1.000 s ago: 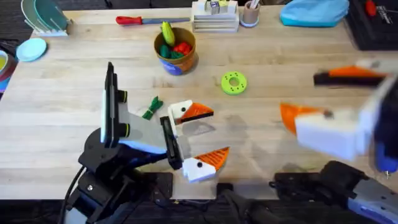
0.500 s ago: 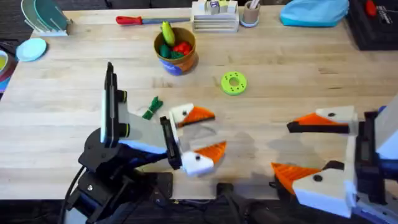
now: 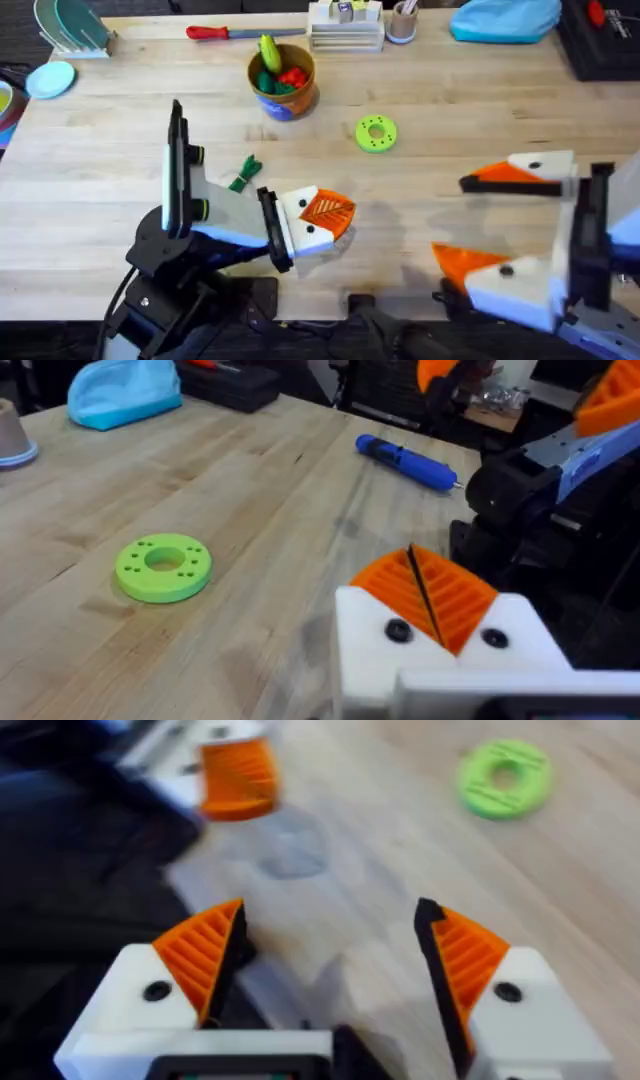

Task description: Pick up the gripper from the table and insert it into the empty holder that is missing its gripper. Then pick up a screw, insert it into the mounting hole, and use the screwdriver to tighten it. Finally, clean up the table by picking up the vegetable and placing it into the bucket.

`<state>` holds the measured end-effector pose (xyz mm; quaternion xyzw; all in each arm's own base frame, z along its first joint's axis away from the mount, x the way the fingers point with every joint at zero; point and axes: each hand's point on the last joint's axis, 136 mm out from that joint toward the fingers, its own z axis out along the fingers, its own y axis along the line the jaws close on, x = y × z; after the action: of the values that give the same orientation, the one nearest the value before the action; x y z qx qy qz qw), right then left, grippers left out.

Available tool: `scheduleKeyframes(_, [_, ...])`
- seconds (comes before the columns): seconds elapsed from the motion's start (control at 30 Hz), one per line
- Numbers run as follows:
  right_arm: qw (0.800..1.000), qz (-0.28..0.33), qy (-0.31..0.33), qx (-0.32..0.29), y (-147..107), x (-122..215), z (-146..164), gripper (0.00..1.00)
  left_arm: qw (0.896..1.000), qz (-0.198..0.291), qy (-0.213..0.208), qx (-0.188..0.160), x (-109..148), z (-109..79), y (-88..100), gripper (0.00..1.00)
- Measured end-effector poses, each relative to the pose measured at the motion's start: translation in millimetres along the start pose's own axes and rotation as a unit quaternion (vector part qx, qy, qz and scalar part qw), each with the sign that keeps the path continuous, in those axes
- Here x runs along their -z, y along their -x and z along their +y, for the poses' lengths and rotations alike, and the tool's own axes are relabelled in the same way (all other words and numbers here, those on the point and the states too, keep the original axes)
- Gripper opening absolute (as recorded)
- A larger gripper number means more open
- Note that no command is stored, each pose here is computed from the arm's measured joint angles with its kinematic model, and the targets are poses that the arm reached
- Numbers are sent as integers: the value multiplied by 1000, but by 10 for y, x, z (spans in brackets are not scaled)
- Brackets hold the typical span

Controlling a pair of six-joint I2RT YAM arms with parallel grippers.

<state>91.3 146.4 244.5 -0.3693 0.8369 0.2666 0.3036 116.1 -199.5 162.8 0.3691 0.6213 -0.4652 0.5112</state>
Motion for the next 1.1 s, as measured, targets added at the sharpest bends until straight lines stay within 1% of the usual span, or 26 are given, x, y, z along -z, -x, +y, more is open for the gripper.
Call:
scheduleKeyframes(0.1, [996,3,-85,-32,-27,26,-295,992,1000,0,0,0,0,0,0,9])
scheduleKeyframes(0.13, [990,3,-129,-49,-47,60,-448,992,1000,0,0,0,0,0,0,8])
scheduleKeyframes(0.2, [978,-1,-196,-73,-64,138,-676,992,1000,0,0,0,0,0,0,8])
scheduleKeyframes(0.33, [941,0,-316,-122,-145,344,-1085,992,1000,0,0,0,0,0,0,8])
scheduleKeyframes(0.47, [901,19,-396,-174,-252,496,-1401,992,1000,0,0,0,0,0,0,8])
scheduleKeyframes(0.6, [862,44,-449,-231,-353,591,-1714,991,1000,0,0,0,0,0,0,8])
scheduleKeyframes(0.73, [820,85,-488,-288,-544,694,-2039,992,1000,0,0,0,0,0,0,8])
scheduleKeyframes(0.83, [783,126,-506,-340,-795,805,-2253,991,1000,0,0,0,0,0,0,8])
scheduleKeyframes(0.9, [754,148,-516,-379,-990,903,-2366,991,1000,0,0,0,0,0,0,8])
scheduleKeyframes(1.03, [699,186,-524,-449,-1393,1111,-2497,991,1000,0,0,0,0,0,0,8])
scheduleKeyframes(1.1, [683,200,-522,-470,-1548,1184,-2540,991,1000,0,0,0,0,0,0,8])
